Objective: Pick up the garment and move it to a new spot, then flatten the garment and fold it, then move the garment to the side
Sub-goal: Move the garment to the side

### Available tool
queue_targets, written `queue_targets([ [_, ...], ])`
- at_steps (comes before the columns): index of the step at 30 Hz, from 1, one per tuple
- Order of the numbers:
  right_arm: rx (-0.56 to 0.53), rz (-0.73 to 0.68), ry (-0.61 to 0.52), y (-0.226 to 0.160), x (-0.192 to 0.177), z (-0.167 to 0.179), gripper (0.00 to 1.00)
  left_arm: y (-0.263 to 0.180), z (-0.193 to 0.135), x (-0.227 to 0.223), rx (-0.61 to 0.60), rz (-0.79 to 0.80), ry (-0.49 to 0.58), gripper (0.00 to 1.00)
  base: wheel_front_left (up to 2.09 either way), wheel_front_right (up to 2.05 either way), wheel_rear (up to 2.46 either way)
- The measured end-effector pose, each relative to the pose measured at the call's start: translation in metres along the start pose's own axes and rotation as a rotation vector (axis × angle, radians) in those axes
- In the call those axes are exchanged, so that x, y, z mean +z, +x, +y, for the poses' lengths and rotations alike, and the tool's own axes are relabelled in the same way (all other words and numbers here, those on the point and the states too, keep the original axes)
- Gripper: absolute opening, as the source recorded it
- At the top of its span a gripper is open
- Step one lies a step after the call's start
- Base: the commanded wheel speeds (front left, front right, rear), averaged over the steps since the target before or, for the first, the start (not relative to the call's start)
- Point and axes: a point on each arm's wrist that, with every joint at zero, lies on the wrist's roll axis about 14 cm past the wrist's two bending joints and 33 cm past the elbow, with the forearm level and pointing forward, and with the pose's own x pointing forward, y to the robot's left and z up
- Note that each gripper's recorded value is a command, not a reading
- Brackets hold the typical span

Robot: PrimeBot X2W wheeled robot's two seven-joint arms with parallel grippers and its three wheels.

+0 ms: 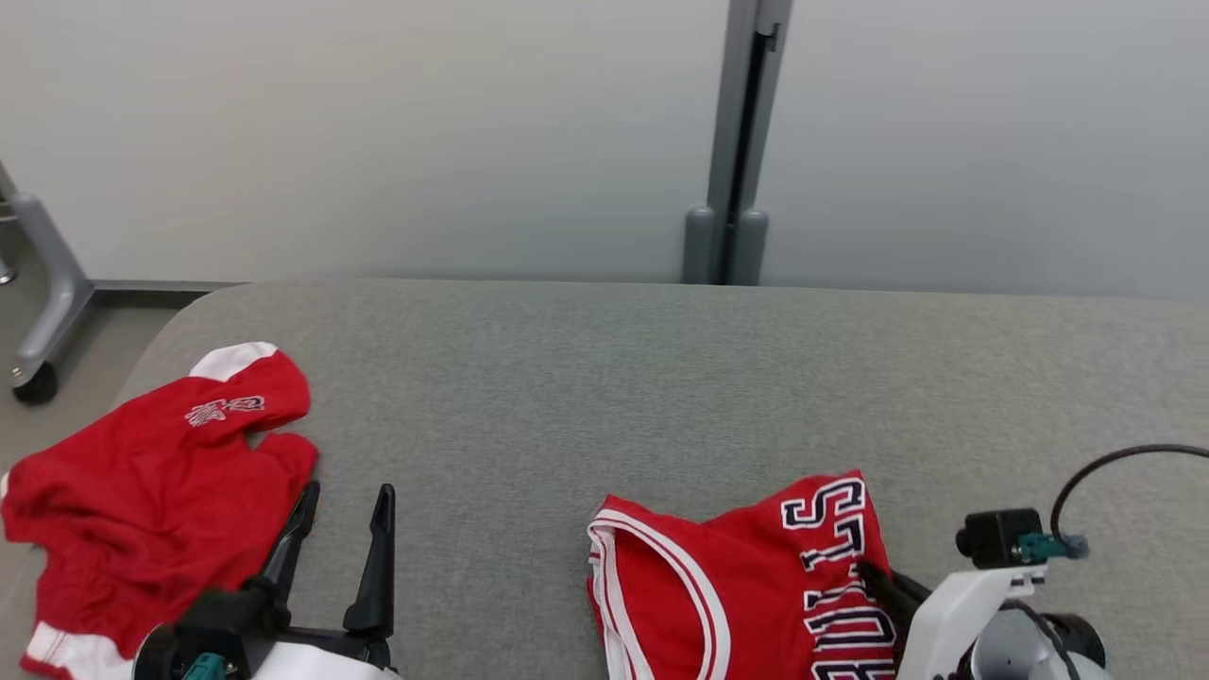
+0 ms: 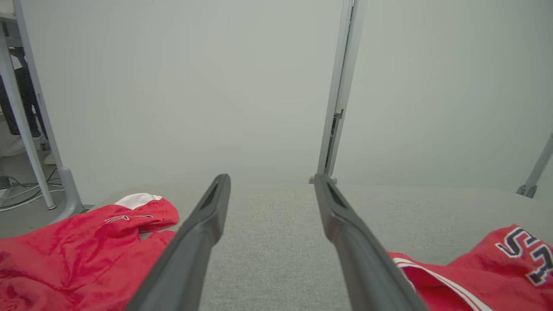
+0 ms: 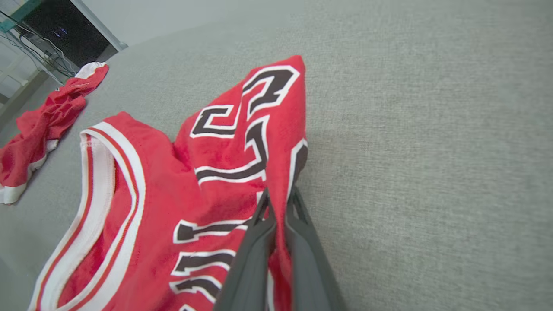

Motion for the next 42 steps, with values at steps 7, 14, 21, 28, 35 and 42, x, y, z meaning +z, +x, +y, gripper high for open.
queue_targets([
  [7, -0.042, -0.086, -0.116, -0.02, 0.046, -0.022, 0.0, 0.03, -0.062, -0.002, -0.183, 0.001, -0.07, 1.0, 0.0, 0.0, 0.0],
  [14, -0.126, -0.156, -0.149, -0.046, 0.078, -0.055, 0.0, 0.051, -0.12, -0.008, -0.354, 0.017, -0.097, 1.0, 0.0, 0.0, 0.0],
  [21, -0.232, -0.217, -0.152, -0.074, 0.101, -0.092, 0.0, 0.066, -0.172, -0.023, -0.507, 0.056, -0.121, 1.0, 0.0, 0.0, 0.0],
  [28, -0.338, -0.238, -0.151, -0.085, 0.115, -0.134, 0.0, 0.084, -0.202, -0.041, -0.602, 0.084, -0.137, 1.0, 0.0, 0.0, 0.0],
  [35, -0.494, -0.225, -0.178, -0.089, 0.142, -0.199, 0.0, 0.106, -0.211, -0.066, -0.659, 0.123, -0.135, 1.0, 0.0, 0.0, 0.0],
  [42, -0.67, -0.167, -0.161, -0.094, 0.148, -0.267, 0.0, 0.12, -0.195, -0.093, -0.646, 0.178, -0.117, 1.0, 0.0, 0.0, 0.0],
])
